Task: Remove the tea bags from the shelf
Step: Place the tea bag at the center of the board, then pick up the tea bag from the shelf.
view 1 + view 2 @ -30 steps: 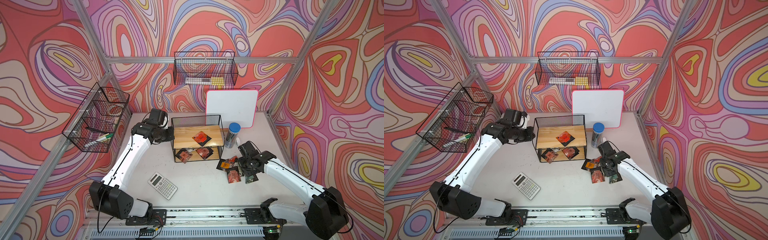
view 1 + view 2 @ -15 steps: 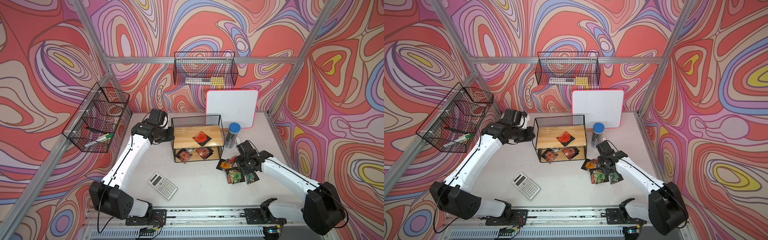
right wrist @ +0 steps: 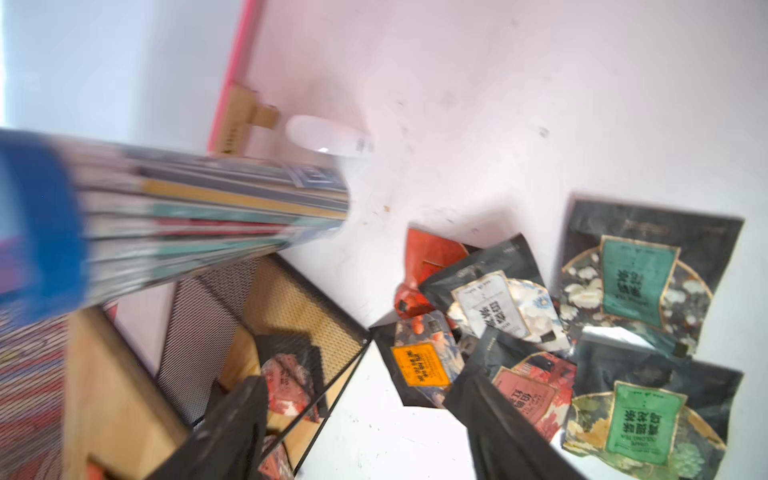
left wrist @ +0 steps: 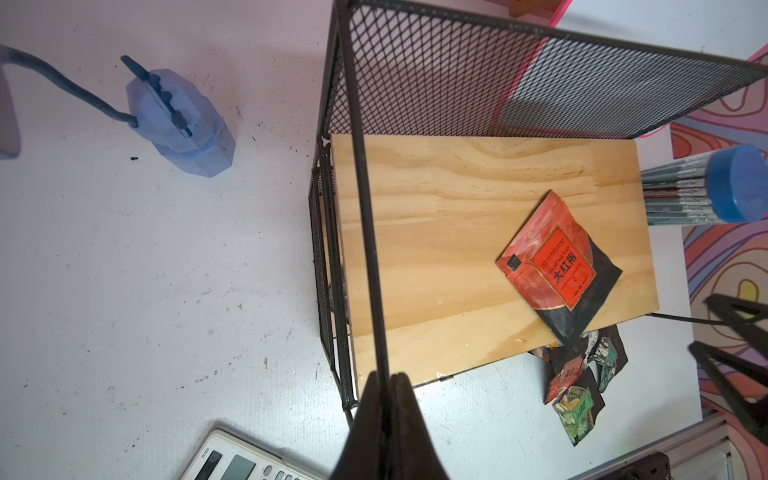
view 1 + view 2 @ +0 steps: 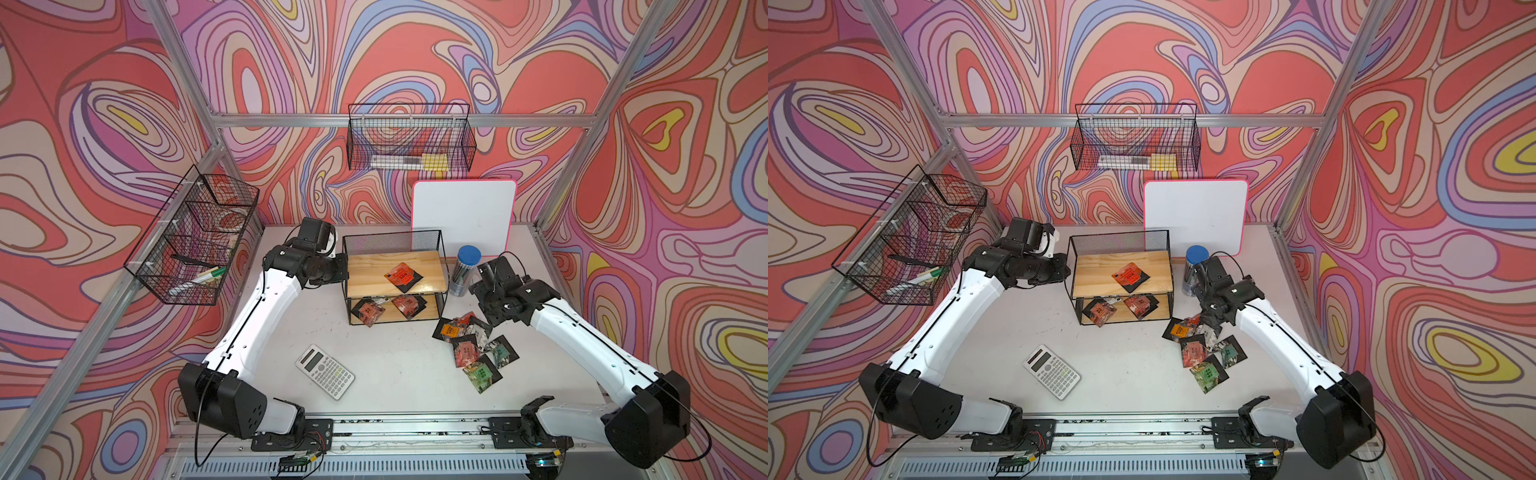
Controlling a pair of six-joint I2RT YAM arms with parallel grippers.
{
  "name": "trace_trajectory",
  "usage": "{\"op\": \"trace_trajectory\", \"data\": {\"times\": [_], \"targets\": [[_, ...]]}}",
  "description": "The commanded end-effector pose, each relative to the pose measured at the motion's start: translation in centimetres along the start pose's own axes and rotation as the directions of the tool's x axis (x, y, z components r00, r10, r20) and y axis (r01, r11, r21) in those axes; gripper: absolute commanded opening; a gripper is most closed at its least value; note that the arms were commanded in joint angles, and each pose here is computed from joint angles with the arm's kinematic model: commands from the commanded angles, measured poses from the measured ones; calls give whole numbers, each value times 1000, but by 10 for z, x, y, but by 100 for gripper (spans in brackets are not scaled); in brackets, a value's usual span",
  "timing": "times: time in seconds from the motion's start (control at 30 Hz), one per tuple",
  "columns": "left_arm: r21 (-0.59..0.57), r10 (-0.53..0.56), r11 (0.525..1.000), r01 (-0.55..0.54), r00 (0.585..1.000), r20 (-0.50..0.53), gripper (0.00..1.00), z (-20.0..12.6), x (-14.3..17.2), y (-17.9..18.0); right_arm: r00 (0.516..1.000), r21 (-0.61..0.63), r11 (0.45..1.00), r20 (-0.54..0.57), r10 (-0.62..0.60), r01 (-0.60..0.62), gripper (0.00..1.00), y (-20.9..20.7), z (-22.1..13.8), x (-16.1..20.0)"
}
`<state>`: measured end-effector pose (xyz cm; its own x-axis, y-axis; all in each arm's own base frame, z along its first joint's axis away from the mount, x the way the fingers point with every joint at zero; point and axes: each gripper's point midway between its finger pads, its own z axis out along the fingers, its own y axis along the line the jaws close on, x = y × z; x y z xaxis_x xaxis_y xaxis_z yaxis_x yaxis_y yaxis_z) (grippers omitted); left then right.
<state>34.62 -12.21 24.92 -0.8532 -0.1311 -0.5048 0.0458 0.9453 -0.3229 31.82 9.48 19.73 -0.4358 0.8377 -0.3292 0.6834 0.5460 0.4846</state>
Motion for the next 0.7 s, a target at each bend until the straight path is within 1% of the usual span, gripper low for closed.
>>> {"op": "trace_trajectory", "data": {"times": [0.0,0.07,0.13,0.2,0.23,0.3,0.4,0.43,0.57,0.67], "targets": [[6,2,1000,-2,1000,13,0,-8,-4,-3,950,-76,951,109,-292,301,81,57,-26,-28],[7,1,1000,-1,1000,13,0,-7,-4,-3,886,-105,883,140,-443,458,83,94,-38,-25],[6,1,1000,-1,1000,15,0,-8,-5,-3,796,-93,794,170,-581,600,87,124,-48,-14],[6,1,1000,-1,1000,15,0,-8,-5,-3,681,-84,679,183,-709,729,91,151,-54,11],[6,0,1000,-1,1000,14,0,-8,-4,-3,632,-100,625,185,-753,774,93,164,-58,25],[4,0,1000,0,1000,17,0,-9,-5,-2,561,-142,544,154,-813,827,94,179,-56,55],[2,1,1000,-1,1000,16,0,-9,-4,-2,488,-196,465,87,-869,863,95,187,-44,95],[3,1,1000,-1,1000,17,0,-9,-5,-2,473,-200,452,71,-878,869,95,186,-40,103],[2,0,1000,0,1000,15,0,-8,-4,-2,446,-208,434,9,-895,876,96,182,-25,120],[3,0,1000,0,1000,11,0,-7,-4,-2,412,-188,413,-51,-910,891,96,174,-11,129]]}}
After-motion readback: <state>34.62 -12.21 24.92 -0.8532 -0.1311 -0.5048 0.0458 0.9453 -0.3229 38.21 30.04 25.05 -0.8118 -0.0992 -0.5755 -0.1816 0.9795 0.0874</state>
